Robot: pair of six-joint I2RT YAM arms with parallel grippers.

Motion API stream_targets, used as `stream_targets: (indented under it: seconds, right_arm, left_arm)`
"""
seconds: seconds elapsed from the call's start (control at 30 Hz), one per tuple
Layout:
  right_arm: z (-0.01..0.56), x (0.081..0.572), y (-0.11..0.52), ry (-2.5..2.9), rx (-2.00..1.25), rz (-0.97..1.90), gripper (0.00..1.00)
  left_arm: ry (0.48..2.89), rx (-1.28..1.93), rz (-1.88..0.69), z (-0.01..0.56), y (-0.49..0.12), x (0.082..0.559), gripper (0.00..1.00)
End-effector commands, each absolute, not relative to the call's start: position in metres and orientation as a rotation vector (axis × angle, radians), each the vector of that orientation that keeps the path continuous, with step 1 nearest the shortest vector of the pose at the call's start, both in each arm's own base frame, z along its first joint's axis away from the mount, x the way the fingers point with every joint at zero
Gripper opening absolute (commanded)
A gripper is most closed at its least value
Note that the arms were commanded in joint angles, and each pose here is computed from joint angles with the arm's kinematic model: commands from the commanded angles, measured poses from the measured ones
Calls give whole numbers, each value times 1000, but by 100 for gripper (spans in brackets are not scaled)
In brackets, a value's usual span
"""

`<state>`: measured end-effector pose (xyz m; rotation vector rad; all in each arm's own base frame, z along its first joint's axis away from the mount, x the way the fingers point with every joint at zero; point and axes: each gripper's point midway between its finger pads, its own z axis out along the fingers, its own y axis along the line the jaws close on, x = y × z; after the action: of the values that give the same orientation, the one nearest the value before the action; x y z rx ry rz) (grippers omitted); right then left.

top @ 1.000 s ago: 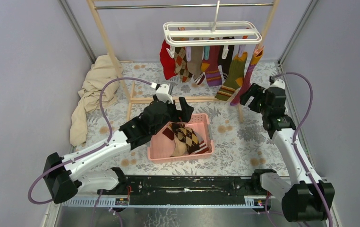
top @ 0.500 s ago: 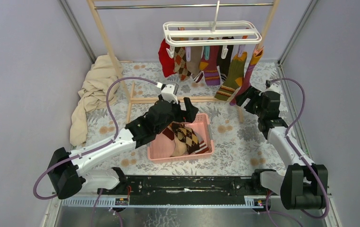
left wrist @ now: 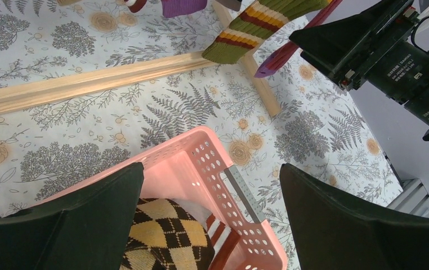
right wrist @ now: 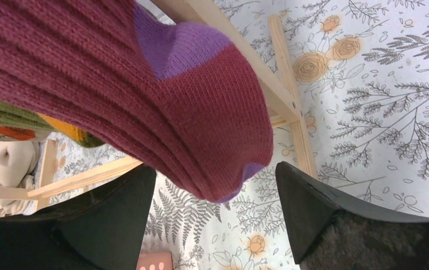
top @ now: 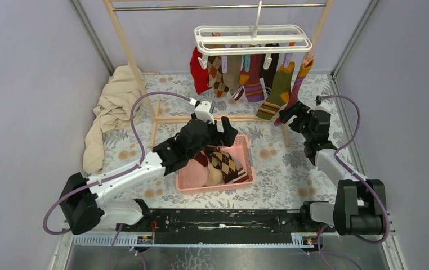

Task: Remove the socks clipped to the hanger
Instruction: Remove the sock from the hanger.

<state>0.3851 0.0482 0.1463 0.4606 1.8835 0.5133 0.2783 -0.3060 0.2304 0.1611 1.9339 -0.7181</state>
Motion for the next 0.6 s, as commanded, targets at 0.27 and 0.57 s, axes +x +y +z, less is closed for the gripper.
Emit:
stream_targets:
  seconds: [0.27,0.57]
  right_arm:
    - [174,406,56,1722,415,608,66]
    - [183,399,58,1717,402,614,28]
  left_arm:
    - [1863,156,-767,253,-318,284,99]
    - [1858,164,-772,257,-320,284,99]
